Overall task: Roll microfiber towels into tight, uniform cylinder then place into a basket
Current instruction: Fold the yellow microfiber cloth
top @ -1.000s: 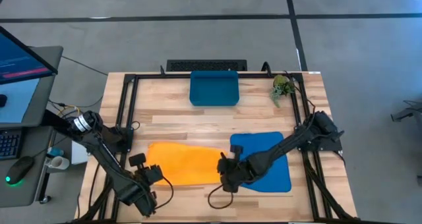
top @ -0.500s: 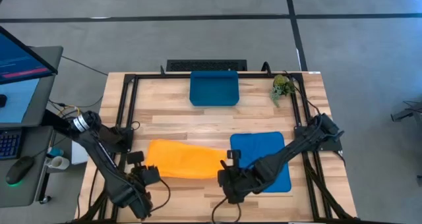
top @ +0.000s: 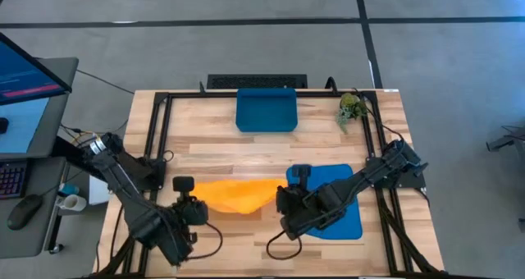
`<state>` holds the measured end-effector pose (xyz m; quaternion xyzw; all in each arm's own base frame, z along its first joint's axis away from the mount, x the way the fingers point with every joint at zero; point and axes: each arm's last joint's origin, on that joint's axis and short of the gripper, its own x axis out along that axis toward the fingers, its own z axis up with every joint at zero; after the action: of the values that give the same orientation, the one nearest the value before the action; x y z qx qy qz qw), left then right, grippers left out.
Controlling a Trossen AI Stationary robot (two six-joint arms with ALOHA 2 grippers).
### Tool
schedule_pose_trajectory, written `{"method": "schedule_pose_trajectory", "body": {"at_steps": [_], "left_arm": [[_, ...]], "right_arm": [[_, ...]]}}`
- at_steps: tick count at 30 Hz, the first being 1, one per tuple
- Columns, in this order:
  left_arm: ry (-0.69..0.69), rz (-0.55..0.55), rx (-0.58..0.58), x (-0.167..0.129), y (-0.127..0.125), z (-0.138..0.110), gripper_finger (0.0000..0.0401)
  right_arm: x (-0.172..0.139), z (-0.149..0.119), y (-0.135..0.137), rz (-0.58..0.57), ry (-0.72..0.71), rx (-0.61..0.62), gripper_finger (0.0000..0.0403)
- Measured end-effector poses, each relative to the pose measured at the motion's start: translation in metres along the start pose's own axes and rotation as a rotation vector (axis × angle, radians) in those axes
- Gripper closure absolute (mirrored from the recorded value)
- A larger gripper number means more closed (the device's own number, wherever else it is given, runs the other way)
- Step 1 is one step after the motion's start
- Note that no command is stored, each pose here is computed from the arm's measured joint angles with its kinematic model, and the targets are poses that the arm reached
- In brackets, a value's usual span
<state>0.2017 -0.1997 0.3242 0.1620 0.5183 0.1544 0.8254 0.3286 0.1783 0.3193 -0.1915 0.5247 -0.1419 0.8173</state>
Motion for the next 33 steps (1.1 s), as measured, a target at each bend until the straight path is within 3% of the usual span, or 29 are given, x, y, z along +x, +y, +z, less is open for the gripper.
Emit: {"method": "schedule_pose_trajectory", "body": {"at_steps": [10, 17, 21, 24, 28, 33], "left_arm": [[-0.171, 0.022, -0.107, -0.026, 0.075, -0.003, 0.0401], [-0.234, 0.114, -0.1, -0.03, 0.108, -0.004, 0.0401], [-0.203, 0.117, -0.097, -0.025, 0.112, -0.001, 0.0401], [-0.188, 0.147, -0.083, -0.019, 0.112, 0.003, 0.0401], [-0.2, 0.228, -0.105, -0.015, 0.122, 0.006, 0.0401], [-0.164, 0.289, -0.087, -0.006, 0.135, 0.011, 0.0401]], "right_arm": [[-0.01, 0.003, -0.031, -0.148, 0.016, 0.033, 0.0402], [0.003, 0.012, -0.061, -0.373, -0.018, 0.006, 0.0402], [0.011, 0.018, -0.061, -0.138, 0.03, 0.0, 0.0402], [0.008, 0.018, -0.064, -0.297, -0.018, 0.042, 0.0402], [0.012, 0.019, -0.065, -0.187, 0.018, 0.023, 0.0402], [0.007, 0.015, -0.071, -0.335, -0.002, 0.011, 0.0403]]}}
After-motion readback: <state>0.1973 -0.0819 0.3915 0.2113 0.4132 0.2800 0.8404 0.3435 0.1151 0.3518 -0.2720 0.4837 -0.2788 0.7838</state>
